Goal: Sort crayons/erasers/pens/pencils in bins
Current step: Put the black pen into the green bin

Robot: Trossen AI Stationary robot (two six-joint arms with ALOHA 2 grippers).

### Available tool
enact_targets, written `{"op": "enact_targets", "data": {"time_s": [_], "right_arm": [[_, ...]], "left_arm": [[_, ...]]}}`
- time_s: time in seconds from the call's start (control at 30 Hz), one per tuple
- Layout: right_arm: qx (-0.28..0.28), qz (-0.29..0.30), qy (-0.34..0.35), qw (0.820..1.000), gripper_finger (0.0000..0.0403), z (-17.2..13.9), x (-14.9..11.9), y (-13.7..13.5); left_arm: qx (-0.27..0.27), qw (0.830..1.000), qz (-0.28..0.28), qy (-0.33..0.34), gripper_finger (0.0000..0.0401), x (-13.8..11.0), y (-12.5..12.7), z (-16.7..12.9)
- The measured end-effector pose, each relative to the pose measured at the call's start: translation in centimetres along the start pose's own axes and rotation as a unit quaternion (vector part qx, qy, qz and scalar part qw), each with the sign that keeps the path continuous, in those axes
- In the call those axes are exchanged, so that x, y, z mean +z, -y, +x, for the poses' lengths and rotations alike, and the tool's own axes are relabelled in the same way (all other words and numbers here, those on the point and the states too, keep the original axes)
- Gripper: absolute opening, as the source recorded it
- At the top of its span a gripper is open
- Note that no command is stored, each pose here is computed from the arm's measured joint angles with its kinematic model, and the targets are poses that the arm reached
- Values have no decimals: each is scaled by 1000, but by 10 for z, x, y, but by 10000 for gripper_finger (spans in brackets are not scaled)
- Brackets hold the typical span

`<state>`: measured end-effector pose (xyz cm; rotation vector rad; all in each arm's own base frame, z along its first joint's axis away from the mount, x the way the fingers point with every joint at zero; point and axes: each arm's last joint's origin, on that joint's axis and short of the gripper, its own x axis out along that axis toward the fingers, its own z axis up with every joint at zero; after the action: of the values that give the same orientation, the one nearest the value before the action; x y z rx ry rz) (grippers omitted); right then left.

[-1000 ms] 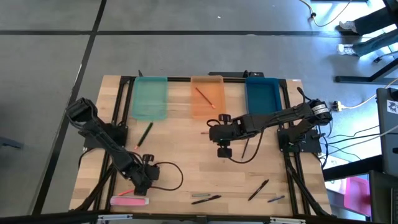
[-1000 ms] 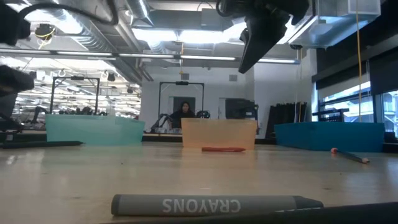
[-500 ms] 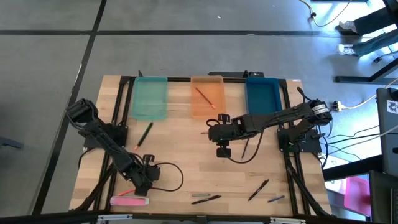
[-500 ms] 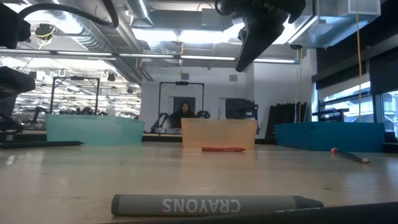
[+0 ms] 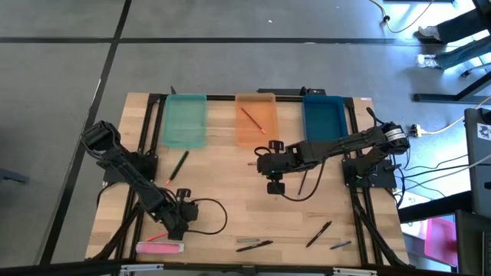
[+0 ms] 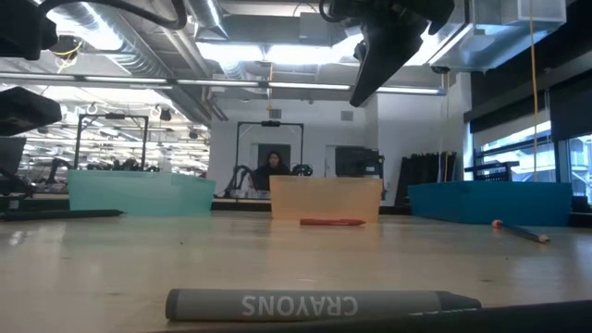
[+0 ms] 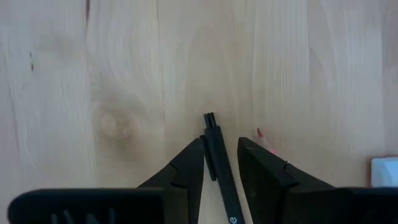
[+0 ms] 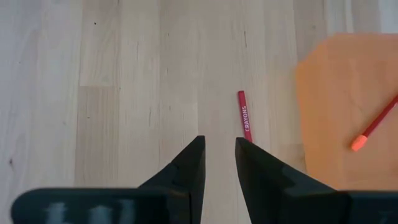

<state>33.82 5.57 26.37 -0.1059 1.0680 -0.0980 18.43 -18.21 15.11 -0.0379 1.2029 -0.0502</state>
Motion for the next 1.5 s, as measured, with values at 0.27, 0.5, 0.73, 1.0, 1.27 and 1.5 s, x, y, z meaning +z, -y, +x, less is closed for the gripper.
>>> {"op": "enact_targets", "data": {"time_s": [0.27, 0.5, 0.73, 1.0, 1.27, 1.5], "right_arm": [[0, 0, 0, 1000, 94, 0, 0, 0], [4, 1, 2, 1000, 94, 0, 1, 0], [31, -6, 13, 999, 94, 0, 3, -2], [32, -10, 15, 999, 94, 0, 3, -2], [32, -10, 15, 999, 94, 0, 3, -2], [32, -10, 15, 999, 94, 0, 3, -2]], "left_arm": [[12, 999, -33, -13, 92, -10, -7, 8], [4, 999, -38, -4, 92, -12, -8, 12], [5, 998, -58, 0, 92, -17, -11, 15], [8, 998, -65, -2, 80, -17, -12, 16], [8, 998, -60, -6, 32, -18, -12, 16], [7, 998, -59, -7, 18, -18, -12, 16]]}}
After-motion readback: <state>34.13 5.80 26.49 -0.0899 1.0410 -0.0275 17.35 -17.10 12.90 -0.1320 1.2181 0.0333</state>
